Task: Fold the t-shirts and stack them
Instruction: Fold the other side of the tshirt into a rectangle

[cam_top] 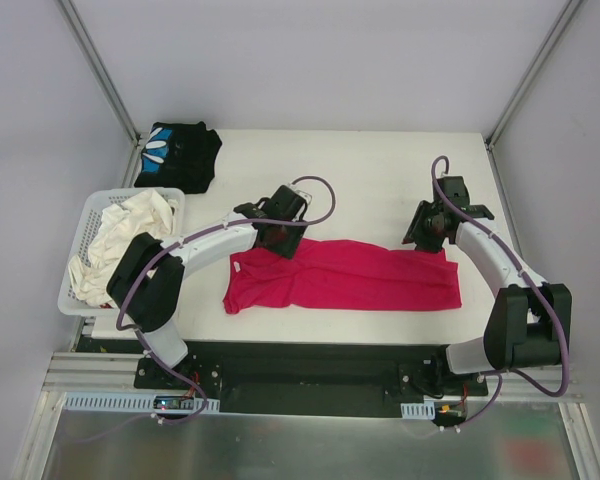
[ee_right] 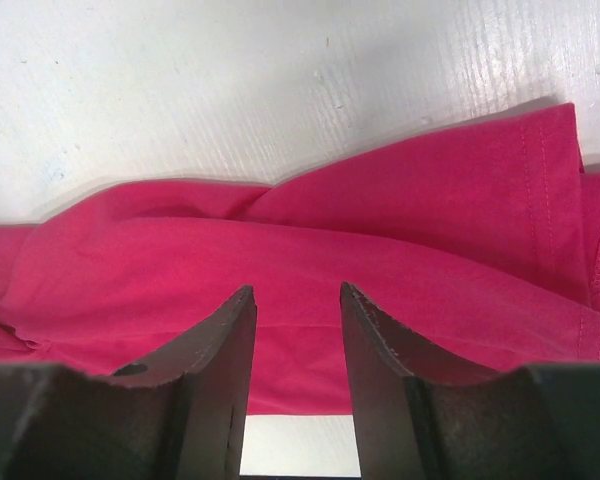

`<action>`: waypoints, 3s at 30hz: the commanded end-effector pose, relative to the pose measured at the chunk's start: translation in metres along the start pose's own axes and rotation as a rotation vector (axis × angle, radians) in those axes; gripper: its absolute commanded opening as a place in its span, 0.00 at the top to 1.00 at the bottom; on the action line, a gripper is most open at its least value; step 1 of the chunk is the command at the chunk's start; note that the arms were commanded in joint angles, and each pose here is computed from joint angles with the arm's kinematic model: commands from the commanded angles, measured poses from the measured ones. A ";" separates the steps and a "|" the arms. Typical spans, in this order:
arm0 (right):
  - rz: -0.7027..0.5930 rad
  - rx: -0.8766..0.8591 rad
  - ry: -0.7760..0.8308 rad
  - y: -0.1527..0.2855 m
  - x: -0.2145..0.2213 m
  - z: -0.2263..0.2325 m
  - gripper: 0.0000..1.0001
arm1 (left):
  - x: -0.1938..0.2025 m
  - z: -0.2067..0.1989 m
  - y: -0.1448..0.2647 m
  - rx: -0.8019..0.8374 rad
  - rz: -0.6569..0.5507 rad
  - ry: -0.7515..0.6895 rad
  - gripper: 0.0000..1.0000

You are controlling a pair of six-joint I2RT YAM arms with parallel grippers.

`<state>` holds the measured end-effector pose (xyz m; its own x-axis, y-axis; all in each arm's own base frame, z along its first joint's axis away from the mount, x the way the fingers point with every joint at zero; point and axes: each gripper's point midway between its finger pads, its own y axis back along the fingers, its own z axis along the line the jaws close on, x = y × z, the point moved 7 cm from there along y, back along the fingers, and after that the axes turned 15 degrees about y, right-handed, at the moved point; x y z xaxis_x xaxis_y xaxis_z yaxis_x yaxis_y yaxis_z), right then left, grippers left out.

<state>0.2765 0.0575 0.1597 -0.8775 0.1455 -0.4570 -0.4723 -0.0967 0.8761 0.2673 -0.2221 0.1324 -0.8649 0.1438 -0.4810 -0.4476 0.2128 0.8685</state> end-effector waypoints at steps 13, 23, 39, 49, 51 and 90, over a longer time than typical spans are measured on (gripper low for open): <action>-0.059 0.018 0.020 0.010 -0.012 0.000 0.58 | 0.002 -0.010 0.008 0.105 0.008 -0.048 0.52; -0.066 0.061 0.038 0.012 -0.014 -0.005 0.58 | 0.003 -0.013 -0.001 0.109 0.036 -0.051 0.55; -0.094 0.086 0.043 0.020 -0.016 -0.011 0.59 | -0.005 -0.019 -0.009 0.120 0.041 -0.051 0.62; -0.100 0.104 0.033 0.023 -0.015 -0.020 0.59 | -0.002 -0.020 -0.011 0.120 0.054 -0.037 0.85; -0.098 0.107 0.032 0.022 -0.015 -0.021 0.59 | 0.000 -0.019 -0.010 0.118 0.058 -0.034 0.87; -0.159 0.051 0.020 0.041 -0.006 -0.019 0.59 | 0.075 -0.032 0.041 0.009 0.073 0.111 1.00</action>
<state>0.2654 0.0330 0.1880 -0.8074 0.1360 -0.5742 -0.5801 -0.0043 0.8146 0.1839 -0.2391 0.1324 -0.9232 0.0969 -0.3720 -0.3390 0.2509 0.9067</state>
